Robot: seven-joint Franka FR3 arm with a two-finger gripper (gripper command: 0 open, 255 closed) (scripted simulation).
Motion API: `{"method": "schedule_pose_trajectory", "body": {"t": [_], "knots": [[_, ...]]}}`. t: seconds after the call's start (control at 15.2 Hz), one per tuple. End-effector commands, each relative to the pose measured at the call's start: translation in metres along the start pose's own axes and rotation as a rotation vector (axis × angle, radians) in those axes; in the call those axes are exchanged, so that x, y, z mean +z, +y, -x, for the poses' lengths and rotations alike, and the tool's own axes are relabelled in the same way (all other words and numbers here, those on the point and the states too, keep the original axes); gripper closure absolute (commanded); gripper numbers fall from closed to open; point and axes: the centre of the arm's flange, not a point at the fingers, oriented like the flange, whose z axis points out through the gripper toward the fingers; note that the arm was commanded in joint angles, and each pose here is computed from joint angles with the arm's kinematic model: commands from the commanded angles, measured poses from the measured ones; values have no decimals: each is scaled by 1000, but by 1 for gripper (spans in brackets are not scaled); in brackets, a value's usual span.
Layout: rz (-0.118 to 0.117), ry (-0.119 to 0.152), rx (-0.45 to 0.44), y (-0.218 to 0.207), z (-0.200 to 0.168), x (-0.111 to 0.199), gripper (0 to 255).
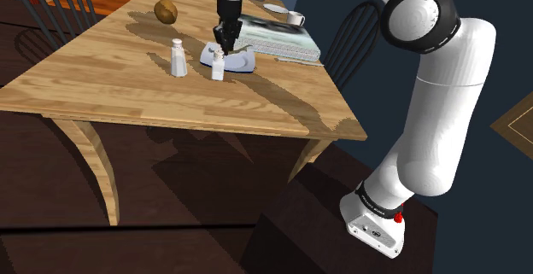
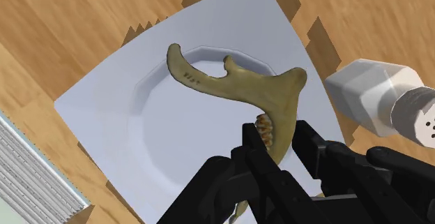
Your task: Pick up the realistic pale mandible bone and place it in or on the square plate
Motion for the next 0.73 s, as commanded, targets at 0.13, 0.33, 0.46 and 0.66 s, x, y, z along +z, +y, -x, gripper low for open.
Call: {"method": "schedule_pose_trajectory", "body": {"t": [0.13,0.33,0.46,0.66], "knots": [[0,1,0,-1,-2,21,255],[0,1,0,-2,-2,32,255],[0,1,0,-2,-2,32,255],[0,1,0,-2,-2,32,255]]}}
